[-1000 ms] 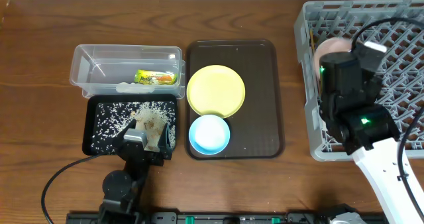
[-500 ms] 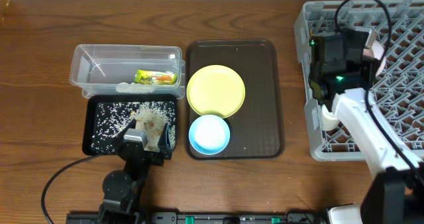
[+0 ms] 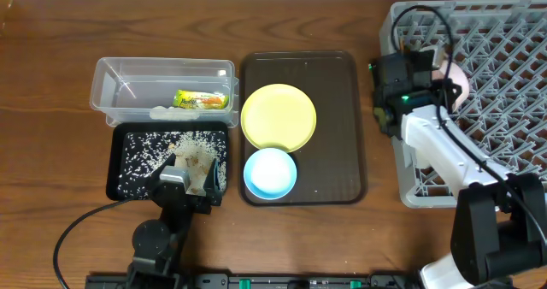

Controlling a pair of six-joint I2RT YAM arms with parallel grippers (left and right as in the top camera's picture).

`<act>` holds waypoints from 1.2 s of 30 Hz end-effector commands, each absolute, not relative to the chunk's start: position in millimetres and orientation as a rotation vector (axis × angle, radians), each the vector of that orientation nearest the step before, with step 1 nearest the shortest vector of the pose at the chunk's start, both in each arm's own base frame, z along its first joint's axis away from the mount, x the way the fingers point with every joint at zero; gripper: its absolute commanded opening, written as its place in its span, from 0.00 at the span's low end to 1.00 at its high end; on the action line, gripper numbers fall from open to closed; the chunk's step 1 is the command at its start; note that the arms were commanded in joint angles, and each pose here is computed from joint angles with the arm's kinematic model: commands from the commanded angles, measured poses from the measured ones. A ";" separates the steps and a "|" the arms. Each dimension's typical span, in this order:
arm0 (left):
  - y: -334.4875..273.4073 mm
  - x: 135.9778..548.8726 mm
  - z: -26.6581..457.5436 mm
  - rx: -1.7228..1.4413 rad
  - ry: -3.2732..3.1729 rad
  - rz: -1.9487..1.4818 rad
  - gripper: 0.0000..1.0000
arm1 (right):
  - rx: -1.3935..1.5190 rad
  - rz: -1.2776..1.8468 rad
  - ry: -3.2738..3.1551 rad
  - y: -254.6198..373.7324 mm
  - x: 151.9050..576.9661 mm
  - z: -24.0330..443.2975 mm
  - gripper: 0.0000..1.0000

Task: Sort waste into correct bins and load items into the dishwasher rack
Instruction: 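Place the white bowl upright in the grey rack with the right gripper, then grasp the light-blue bowl with the right gripper and lift it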

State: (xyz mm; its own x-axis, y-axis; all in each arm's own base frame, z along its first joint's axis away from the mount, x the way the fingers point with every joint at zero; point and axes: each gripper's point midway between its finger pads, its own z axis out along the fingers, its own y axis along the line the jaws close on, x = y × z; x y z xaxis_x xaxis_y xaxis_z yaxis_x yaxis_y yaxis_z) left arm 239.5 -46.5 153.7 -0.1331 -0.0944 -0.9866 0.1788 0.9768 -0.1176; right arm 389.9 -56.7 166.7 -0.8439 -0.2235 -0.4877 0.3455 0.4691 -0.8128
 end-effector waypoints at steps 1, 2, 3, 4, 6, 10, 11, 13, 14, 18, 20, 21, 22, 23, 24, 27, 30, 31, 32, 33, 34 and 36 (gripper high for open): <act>-45.8 239.8 138.1 0.071 1.723 -0.224 0.89 | -0.032 -1.351 2.221 -30.3 389.9 152.7 0.04; -45.8 239.8 138.2 0.071 1.723 -0.224 0.89 | -0.038 -1.345 2.222 -25.9 388.0 151.7 0.10; -45.8 239.8 138.2 0.071 1.723 -0.224 0.89 | -0.032 -1.331 2.223 -22.9 386.1 151.8 0.15; -45.8 239.8 138.1 0.071 1.723 -0.224 0.89 | -0.027 -1.305 2.233 -19.3 384.1 149.8 0.18; -45.8 239.9 138.2 0.071 1.723 -0.224 0.89 | -0.046 -1.218 2.289 -10.8 381.3 143.1 0.26; -45.8 239.8 138.2 0.071 1.723 -0.224 0.89 | -0.082 -0.955 2.415 13.3 374.7 134.0 0.41; -45.8 239.8 138.1 0.071 1.723 -0.224 0.89 | -0.105 -0.852 2.457 24.4 372.3 131.6 0.42; -45.8 239.8 138.1 0.071 1.723 -0.224 0.89 | -0.156 -0.623 2.532 51.8 364.6 128.8 0.44; -45.8 239.8 138.2 0.071 1.723 -0.224 0.89 | -0.190 -0.499 2.562 68.0 360.0 128.2 0.44; -45.8 239.8 138.1 0.071 1.723 -0.224 0.89 | -0.365 0.174 2.646 160.8 324.3 135.7 0.45; -45.8 239.9 138.2 0.071 1.723 -0.224 0.89 | -0.404 0.467 2.672 203.0 302.0 141.6 0.45; -45.8 239.8 138.2 0.071 1.723 -0.224 0.89 | -0.428 0.591 2.690 222.2 289.1 143.3 0.45; -45.8 239.8 138.1 0.071 1.723 -0.224 0.89 | -0.462 0.679 2.713 238.5 275.9 141.1 0.45; -45.8 239.8 138.1 0.071 1.723 -0.224 0.89 | -0.480 0.716 2.740 248.6 265.5 137.6 0.46; -45.8 239.8 138.1 0.071 1.723 -0.224 0.89 | -0.484 0.720 2.779 255.6 255.9 130.5 0.48; -45.8 239.8 138.1 0.071 1.723 -0.224 0.89 | -0.467 0.605 2.893 266.7 235.2 100.3 0.52; -45.8 239.8 138.1 0.071 1.723 -0.224 0.89 | -0.365 0.385 2.938 263.7 238.7 68.9 0.54; -45.8 239.8 138.2 0.071 1.723 -0.224 0.89 | -0.337 0.343 2.940 262.6 241.6 62.2 0.53; -45.8 239.8 138.1 0.071 1.723 -0.224 0.89 | -0.307 0.306 2.946 261.9 244.5 53.9 0.52; -45.8 239.8 138.2 0.071 1.723 -0.224 0.89 | -0.290 0.280 2.953 261.5 247.3 45.1 0.50; -45.8 239.8 138.1 0.071 1.723 -0.224 0.89 | -0.279 0.258 2.963 260.7 249.3 36.9 0.49; -45.8 239.8 138.1 0.071 1.723 -0.224 0.89 | -0.240 0.215 2.992 256.6 251.0 22.1 0.39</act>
State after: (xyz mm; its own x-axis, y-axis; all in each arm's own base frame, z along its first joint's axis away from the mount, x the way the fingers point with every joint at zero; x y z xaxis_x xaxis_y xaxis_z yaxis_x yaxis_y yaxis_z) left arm 239.5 -46.5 153.7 -0.1332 -0.0948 -0.9865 0.1788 0.9768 -0.1180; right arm 245.0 268.8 40.4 -0.9566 -0.2424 -0.1617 -0.2720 0.9420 0.1969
